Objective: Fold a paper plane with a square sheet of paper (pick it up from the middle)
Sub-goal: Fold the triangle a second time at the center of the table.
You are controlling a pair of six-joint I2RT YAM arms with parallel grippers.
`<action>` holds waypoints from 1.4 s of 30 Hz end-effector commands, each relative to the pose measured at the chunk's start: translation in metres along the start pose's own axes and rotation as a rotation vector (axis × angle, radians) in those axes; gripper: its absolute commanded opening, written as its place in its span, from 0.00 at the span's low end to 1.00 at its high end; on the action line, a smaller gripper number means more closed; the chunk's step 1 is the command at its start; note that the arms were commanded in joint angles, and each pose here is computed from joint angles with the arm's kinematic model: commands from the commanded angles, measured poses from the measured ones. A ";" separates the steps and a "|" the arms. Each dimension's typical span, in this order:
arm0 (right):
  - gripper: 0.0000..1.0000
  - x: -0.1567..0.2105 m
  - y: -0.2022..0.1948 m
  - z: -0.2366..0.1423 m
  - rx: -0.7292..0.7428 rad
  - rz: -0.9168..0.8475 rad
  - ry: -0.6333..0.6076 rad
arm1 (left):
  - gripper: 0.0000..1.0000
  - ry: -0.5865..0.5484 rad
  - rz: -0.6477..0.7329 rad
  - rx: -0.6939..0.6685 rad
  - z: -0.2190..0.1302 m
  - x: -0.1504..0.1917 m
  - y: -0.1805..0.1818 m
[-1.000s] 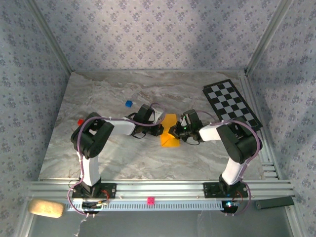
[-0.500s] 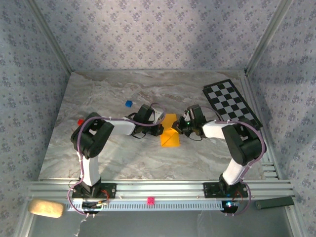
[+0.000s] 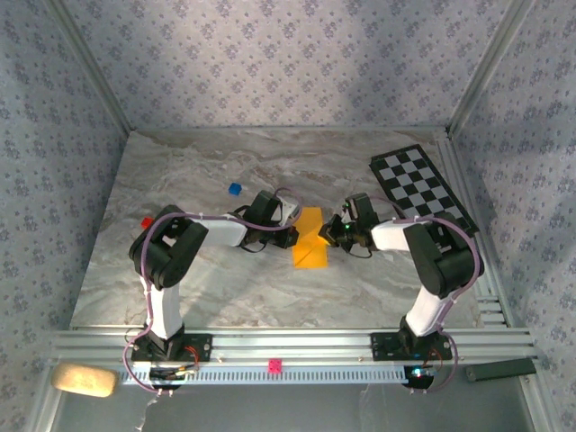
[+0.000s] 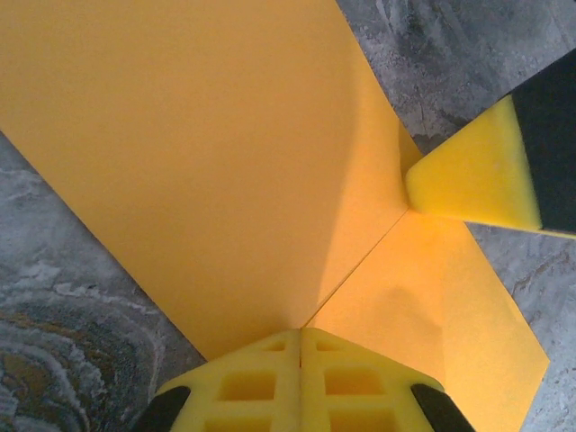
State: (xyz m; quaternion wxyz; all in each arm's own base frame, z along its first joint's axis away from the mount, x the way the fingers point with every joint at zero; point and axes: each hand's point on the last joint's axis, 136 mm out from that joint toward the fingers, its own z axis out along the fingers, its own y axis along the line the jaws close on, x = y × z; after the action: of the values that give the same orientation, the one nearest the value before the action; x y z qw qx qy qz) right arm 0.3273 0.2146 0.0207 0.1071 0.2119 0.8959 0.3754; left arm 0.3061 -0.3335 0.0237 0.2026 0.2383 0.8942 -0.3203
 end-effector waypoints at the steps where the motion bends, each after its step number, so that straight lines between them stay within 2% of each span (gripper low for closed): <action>1: 0.05 -0.013 -0.025 -0.010 0.103 0.053 -0.080 | 0.00 0.090 -0.026 -0.058 0.003 0.026 0.017; 5: 0.06 -0.020 -0.019 -0.017 0.089 0.045 -0.128 | 0.00 0.095 -0.028 -0.055 0.003 0.027 0.016; 12: 0.07 -0.017 0.023 -0.036 -0.032 -0.068 -0.156 | 0.00 0.093 -0.027 -0.054 0.002 0.026 0.016; 20: 0.07 0.022 0.051 -0.016 -0.128 -0.134 0.037 | 0.00 0.093 -0.024 -0.054 0.002 0.026 0.016; 31: 0.05 0.027 0.009 0.010 -0.019 -0.070 0.075 | 0.00 0.094 -0.023 -0.051 0.003 0.027 0.015; 38: 0.03 0.035 -0.032 0.009 0.122 -0.036 0.069 | 0.00 0.072 -0.029 -0.044 0.000 0.019 0.011; 41: 0.03 0.036 -0.036 0.008 0.143 -0.037 0.074 | 0.10 0.045 -0.041 -0.038 -0.006 0.008 0.006; 42: 0.03 0.037 -0.037 0.008 0.143 -0.037 0.075 | 0.17 0.034 -0.048 -0.041 -0.010 0.003 0.005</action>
State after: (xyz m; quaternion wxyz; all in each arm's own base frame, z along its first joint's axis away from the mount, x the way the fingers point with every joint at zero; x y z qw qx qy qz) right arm 0.3093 0.2372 0.0195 0.0938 0.1669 0.9039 0.3825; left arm 0.3054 -0.3339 0.0243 0.2006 0.2370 0.8941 -0.3227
